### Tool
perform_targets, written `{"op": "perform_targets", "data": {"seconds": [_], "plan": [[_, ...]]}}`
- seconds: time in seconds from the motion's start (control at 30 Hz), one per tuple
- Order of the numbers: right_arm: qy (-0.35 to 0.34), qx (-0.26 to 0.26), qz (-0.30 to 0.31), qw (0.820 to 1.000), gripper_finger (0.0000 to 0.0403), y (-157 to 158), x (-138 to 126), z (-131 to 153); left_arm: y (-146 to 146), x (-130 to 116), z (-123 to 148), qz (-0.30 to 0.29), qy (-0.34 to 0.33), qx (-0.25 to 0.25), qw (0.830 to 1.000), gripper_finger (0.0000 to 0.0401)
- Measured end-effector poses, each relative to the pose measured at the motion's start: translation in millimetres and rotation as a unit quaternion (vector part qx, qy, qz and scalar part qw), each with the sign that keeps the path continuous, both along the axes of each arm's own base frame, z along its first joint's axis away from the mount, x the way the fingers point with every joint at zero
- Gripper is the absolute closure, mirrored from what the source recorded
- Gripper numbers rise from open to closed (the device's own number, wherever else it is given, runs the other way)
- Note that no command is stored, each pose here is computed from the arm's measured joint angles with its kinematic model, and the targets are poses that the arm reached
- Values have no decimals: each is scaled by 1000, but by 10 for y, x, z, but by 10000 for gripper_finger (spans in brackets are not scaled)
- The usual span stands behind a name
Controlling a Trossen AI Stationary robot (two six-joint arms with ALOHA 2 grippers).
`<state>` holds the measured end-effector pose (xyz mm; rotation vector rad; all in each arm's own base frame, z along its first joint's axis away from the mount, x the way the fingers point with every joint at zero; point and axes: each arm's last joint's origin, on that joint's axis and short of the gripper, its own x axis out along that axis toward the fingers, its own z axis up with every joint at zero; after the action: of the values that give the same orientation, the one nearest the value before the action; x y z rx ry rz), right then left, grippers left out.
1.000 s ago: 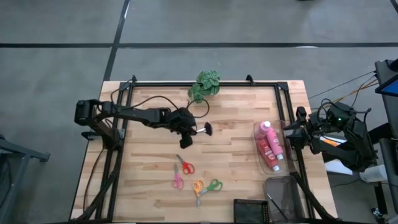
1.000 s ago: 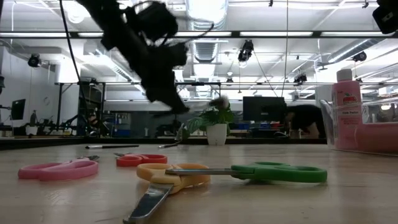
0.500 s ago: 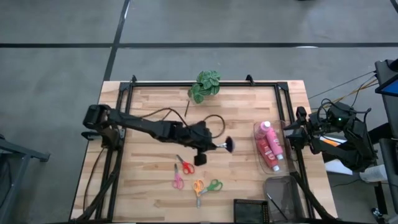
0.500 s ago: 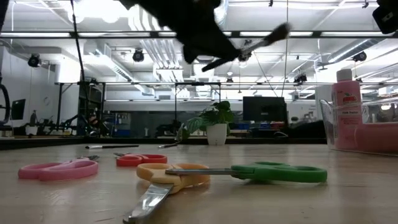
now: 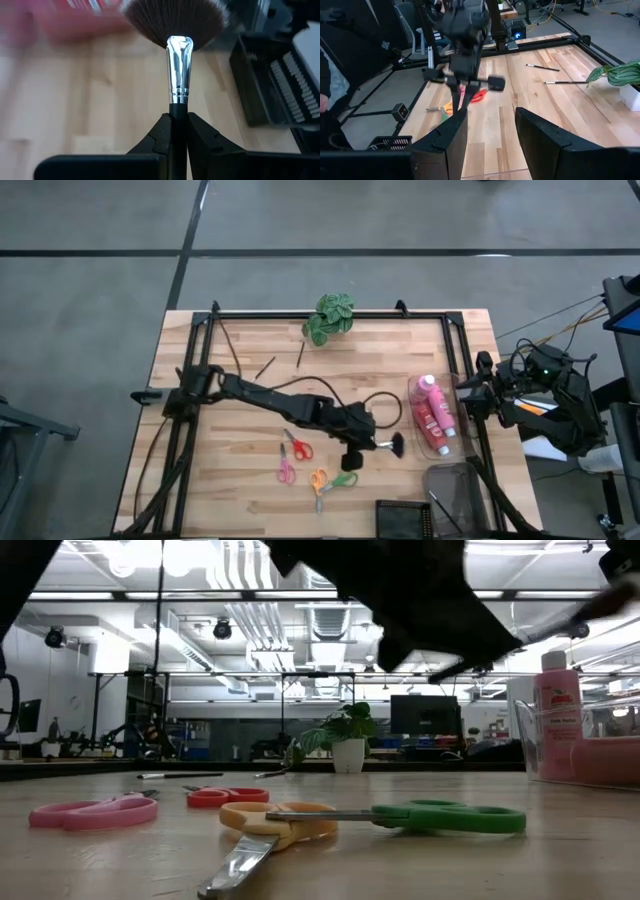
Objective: Pick & Place Paint Supplies
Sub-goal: Put the black paint brush into the gray bin
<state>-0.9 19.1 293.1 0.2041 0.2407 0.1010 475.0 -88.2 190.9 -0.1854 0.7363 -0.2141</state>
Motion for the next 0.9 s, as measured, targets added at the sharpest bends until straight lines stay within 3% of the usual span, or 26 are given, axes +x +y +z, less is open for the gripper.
{"op": "perform_targets", "data": {"seconds": [0.3,0.9], "plan": [[0,0,0,1000,241,0,0,1,-103,194,-392,-42,42,-50,997,370],[0,0,0,1000,241,0,0,0,-82,202,-662,-46,75,-48,995,370]]}}
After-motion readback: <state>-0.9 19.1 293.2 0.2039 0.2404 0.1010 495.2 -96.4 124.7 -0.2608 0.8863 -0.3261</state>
